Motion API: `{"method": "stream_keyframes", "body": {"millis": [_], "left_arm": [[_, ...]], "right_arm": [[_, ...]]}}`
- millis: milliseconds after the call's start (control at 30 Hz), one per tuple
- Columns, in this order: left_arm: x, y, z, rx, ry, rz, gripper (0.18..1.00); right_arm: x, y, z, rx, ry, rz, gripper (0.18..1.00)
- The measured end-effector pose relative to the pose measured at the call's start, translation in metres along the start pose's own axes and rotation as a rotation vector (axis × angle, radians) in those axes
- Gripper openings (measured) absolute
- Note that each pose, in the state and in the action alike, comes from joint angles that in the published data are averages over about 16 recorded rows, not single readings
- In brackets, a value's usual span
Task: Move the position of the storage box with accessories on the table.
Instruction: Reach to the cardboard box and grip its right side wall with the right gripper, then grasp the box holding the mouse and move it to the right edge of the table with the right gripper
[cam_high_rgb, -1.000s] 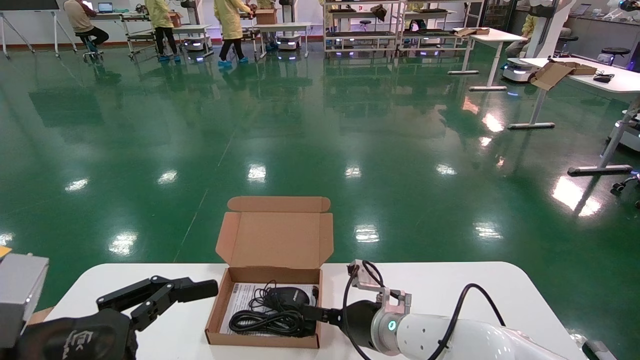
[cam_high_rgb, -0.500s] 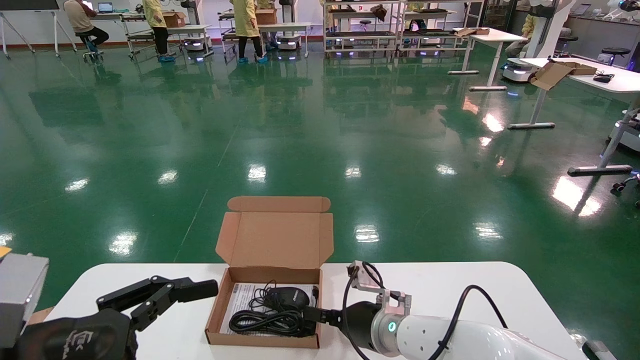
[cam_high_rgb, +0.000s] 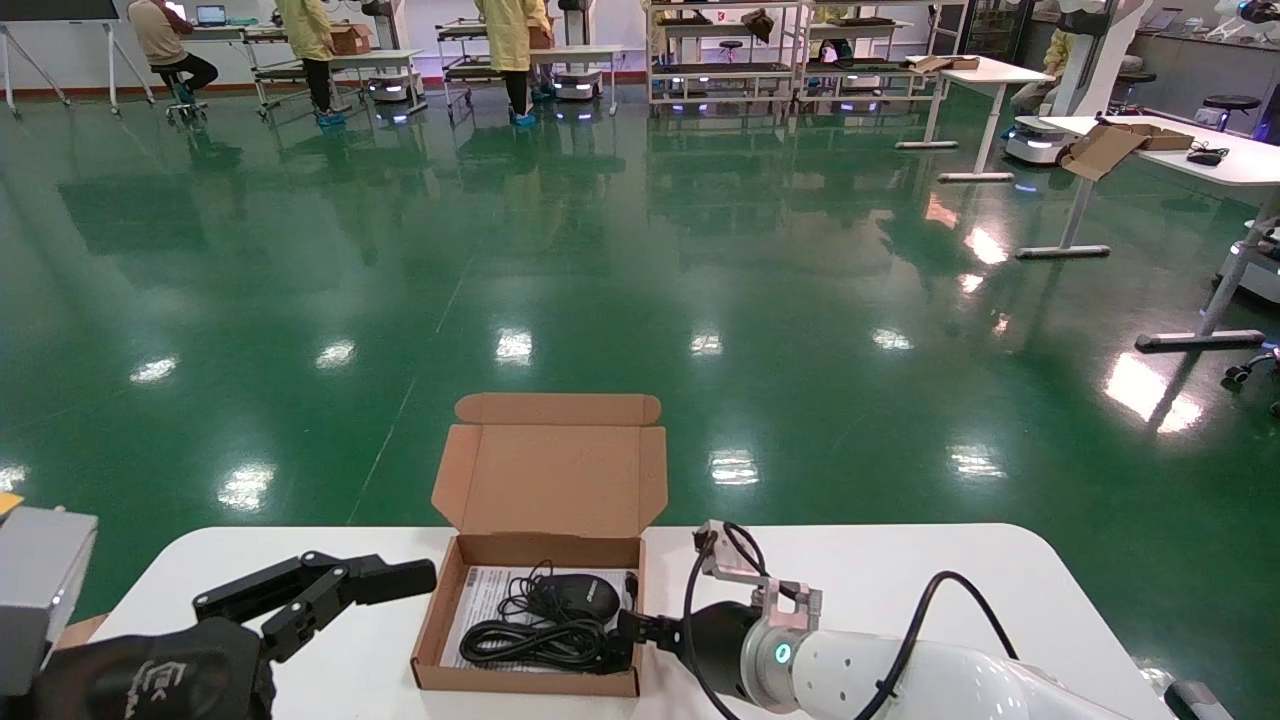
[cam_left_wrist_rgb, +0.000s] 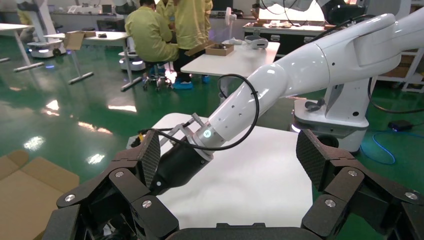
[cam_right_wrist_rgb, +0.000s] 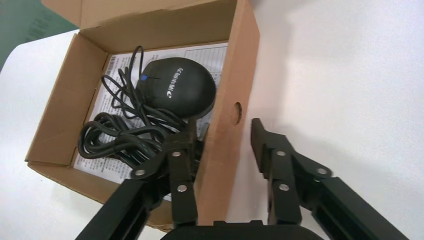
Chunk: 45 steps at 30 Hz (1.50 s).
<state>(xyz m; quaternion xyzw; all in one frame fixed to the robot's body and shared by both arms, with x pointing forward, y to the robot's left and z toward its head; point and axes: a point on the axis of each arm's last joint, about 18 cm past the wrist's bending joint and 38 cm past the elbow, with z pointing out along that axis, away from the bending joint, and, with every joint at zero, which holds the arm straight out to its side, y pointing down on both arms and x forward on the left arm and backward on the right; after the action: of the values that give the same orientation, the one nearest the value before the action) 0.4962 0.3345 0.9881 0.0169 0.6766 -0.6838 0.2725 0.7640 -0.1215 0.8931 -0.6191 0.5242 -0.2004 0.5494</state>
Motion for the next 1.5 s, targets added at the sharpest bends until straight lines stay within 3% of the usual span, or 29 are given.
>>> {"method": "stream_keyframes", "body": {"millis": [400,600,1033,1500], "left_arm": [[0.0,0.0,0.0,0.0,0.0,0.0,1.0],[0.0,0.0,0.0,0.0,0.0,0.0,1.0],[0.0,0.0,0.0,0.0,0.0,0.0,1.0],[0.0,0.0,0.0,0.0,0.0,0.0,1.0]], "right_arm": [[-0.001,-0.002,-0.001,-0.008,0.002,-0.016,0.316],[0.0,-0.007,-0.003,-0.011,0.007,-0.032,0.248],[-0.001,-0.04,-0.017,0.008,0.022,-0.077,0.201],[0.018,-0.132,-0.068,0.137,0.07,-0.093,0.2]]}}
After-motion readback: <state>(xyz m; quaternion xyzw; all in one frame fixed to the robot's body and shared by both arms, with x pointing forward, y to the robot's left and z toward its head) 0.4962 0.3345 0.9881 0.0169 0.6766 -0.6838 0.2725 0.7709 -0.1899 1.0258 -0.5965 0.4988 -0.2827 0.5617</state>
